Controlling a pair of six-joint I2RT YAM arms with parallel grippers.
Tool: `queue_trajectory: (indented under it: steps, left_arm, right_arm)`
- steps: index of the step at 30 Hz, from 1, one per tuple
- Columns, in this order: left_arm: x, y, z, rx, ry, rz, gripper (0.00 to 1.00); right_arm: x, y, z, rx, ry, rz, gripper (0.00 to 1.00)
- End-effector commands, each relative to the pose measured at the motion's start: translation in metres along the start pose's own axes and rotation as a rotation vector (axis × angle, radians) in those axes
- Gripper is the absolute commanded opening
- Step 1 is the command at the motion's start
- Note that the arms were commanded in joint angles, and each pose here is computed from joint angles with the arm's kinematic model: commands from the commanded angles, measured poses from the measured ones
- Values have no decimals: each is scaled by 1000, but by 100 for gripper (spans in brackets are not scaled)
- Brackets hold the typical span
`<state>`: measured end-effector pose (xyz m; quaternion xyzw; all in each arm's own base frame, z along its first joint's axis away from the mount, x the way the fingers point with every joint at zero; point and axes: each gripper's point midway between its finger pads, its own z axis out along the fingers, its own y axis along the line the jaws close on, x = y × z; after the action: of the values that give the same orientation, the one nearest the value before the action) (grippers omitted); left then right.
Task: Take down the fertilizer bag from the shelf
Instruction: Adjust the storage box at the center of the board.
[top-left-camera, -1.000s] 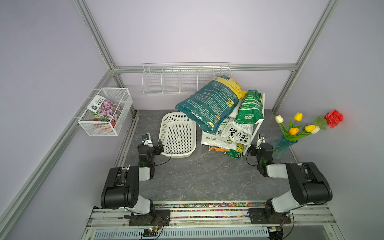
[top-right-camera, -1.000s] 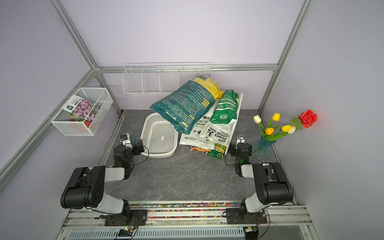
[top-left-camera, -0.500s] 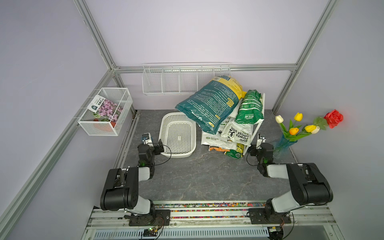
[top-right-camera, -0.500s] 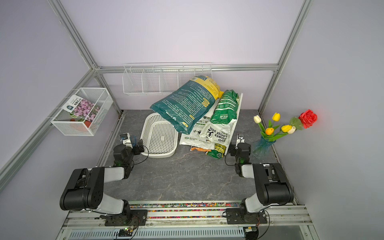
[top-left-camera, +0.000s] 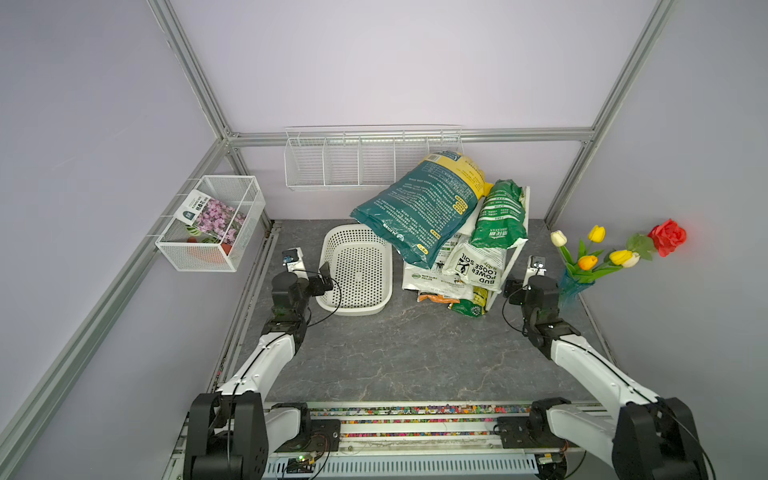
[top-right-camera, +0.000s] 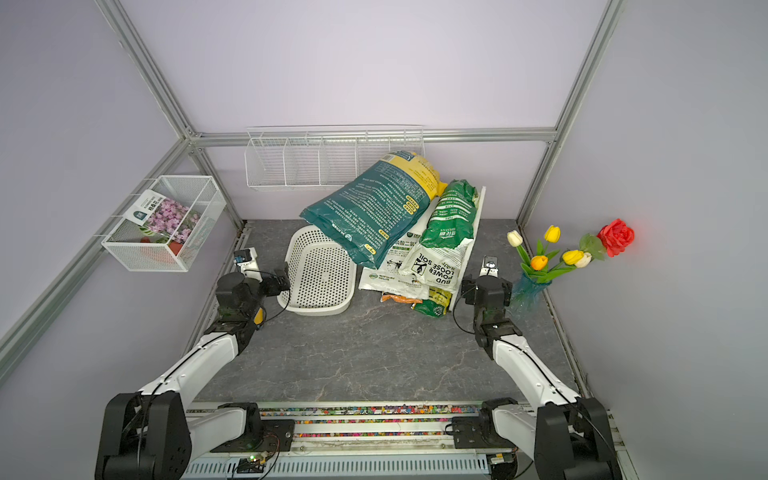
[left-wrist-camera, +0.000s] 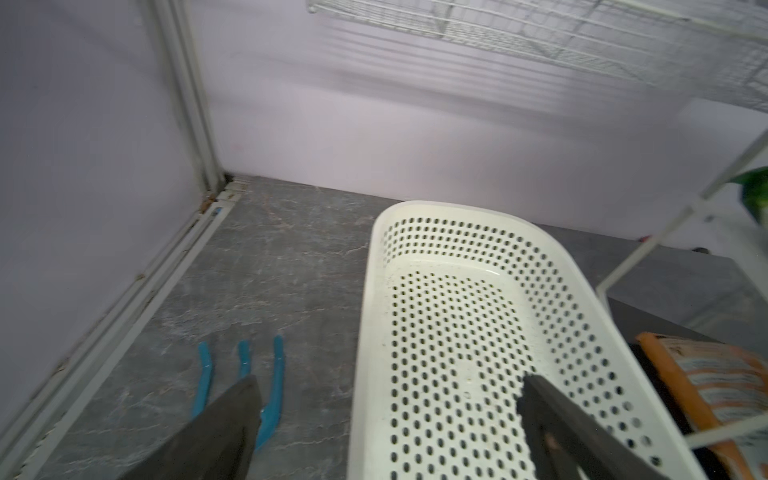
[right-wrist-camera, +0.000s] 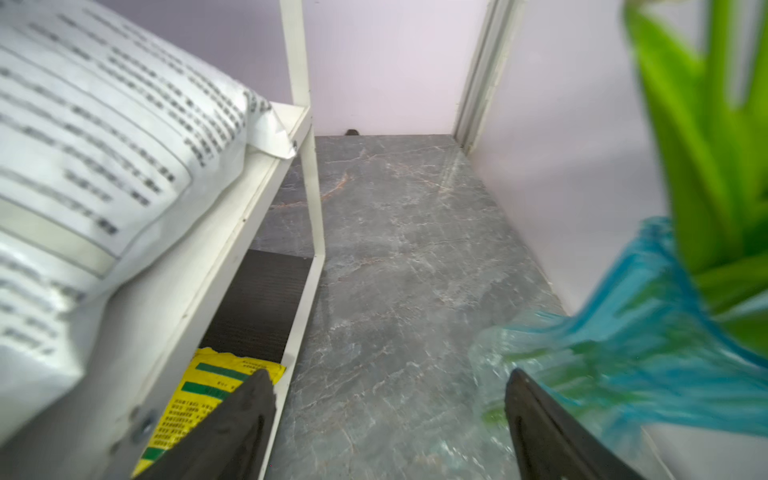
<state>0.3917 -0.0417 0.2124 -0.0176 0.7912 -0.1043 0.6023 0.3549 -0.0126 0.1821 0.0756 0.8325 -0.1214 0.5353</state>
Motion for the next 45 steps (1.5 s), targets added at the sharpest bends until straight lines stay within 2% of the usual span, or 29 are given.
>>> queue_trajectory:
  steps: [1, 4, 9, 13, 17, 22, 25, 28, 31, 35, 40, 45]
  left_arm:
    - [6, -21, 0, 99, 109, -73, 100]
    - [13, -25, 0, 127, 115, -82, 100]
    - [7, -13, 2, 54, 60, -66, 100]
    - [19, 2, 10, -25, 120, -60, 100]
    - [21, 8, 11, -74, 174, -100, 99]
    - [19, 33, 7, -238, 229, -103, 95]
    - [17, 32, 12, -232, 278, -34, 91]
    - [20, 28, 22, -197, 344, -39, 86]
    - [28, 25, 34, -169, 410, -57, 80]
    - [42, 23, 49, -150, 490, -71, 74]
    - [64, 20, 66, -136, 604, -110, 62]
    - [79, 25, 82, -156, 666, -122, 55]
  right_arm:
    - [3, -12, -22, 91, 108, -10, 87]
    - [4, -22, -44, 127, 125, -36, 87]
    - [-3, -23, -89, 89, 70, -67, 85]
    - [-24, -15, -124, 51, 17, -139, 83]
    - [-51, 5, -156, -12, 24, -204, 79]
    - [-83, 52, -193, -155, 6, -323, 69]
    - [-111, 79, -220, -240, -100, -370, 69]
    - [-140, 102, -249, -355, -219, -380, 69]
    - [-161, 122, -271, -481, -288, -362, 69]
    - [-175, 141, -286, -574, -315, -368, 69]
    - [-178, 164, -287, -587, -345, -418, 70]
    - [-187, 173, -292, -610, -387, -401, 72]
